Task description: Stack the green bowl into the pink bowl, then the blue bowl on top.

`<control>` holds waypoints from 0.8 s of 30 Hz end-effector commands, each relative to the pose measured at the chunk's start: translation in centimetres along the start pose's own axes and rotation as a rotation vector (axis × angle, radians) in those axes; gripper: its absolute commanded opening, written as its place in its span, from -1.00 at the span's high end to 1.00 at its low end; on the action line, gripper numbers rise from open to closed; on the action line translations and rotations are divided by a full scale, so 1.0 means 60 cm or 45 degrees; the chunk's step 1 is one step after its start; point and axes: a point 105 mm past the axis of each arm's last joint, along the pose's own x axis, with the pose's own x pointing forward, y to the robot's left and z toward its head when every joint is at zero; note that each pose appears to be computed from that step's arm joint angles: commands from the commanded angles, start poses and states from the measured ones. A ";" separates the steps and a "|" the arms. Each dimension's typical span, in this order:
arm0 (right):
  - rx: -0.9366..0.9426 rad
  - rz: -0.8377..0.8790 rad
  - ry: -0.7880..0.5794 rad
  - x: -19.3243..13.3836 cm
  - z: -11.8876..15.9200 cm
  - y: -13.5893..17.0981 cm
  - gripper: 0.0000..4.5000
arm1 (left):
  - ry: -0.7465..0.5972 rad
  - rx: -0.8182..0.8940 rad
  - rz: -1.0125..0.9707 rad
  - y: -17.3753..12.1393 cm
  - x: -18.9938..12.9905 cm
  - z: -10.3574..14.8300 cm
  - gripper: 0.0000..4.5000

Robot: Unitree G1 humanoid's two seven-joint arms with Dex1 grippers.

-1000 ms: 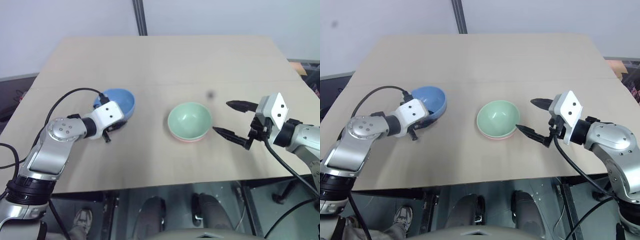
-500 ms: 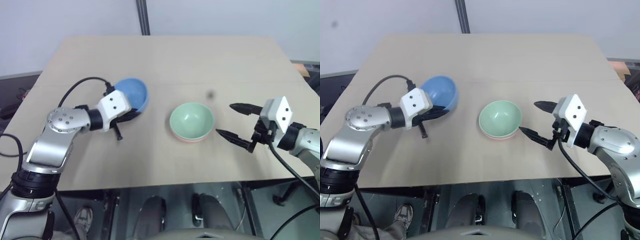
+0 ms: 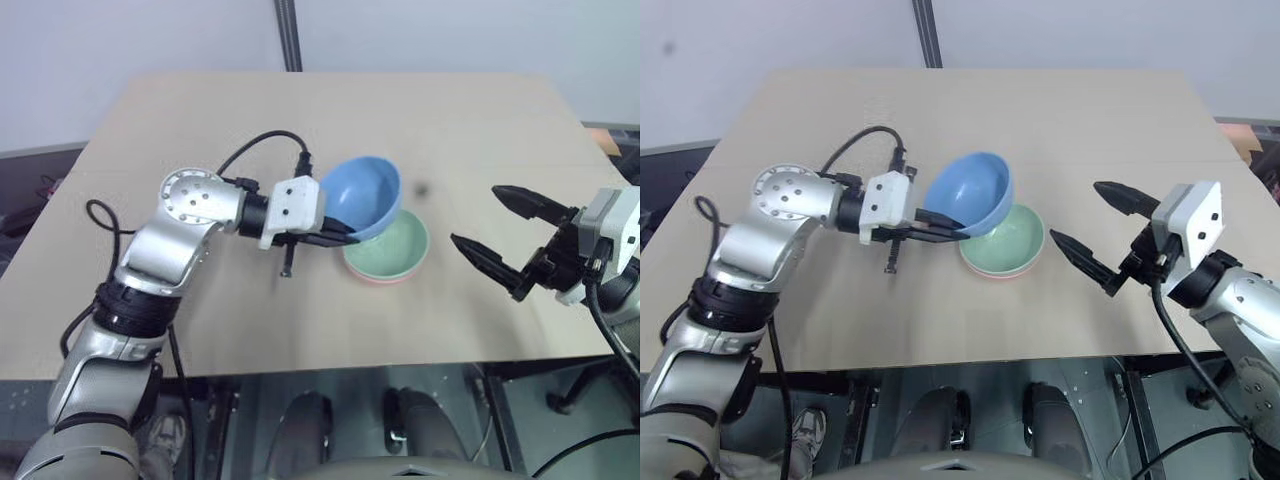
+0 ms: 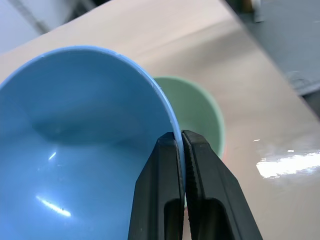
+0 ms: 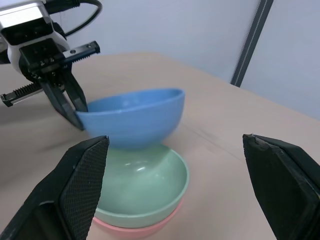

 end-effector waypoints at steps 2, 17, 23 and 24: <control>-0.101 -0.027 -0.013 -0.006 0.015 0.005 -1.00 | -0.076 0.157 -0.095 0.011 0.020 0.020 0.15; 0.024 0.055 0.090 0.001 -0.041 -0.003 -1.00 | -0.282 -0.302 0.635 0.045 -0.112 0.018 -0.65; -0.030 0.065 0.244 -0.021 -0.108 -0.038 -1.00 | -0.066 -0.471 0.997 -0.038 -0.168 -0.075 -0.65; -0.059 0.067 0.283 -0.030 -0.121 -0.044 -1.00 | -0.061 -0.532 0.987 -0.058 -0.173 -0.084 -0.65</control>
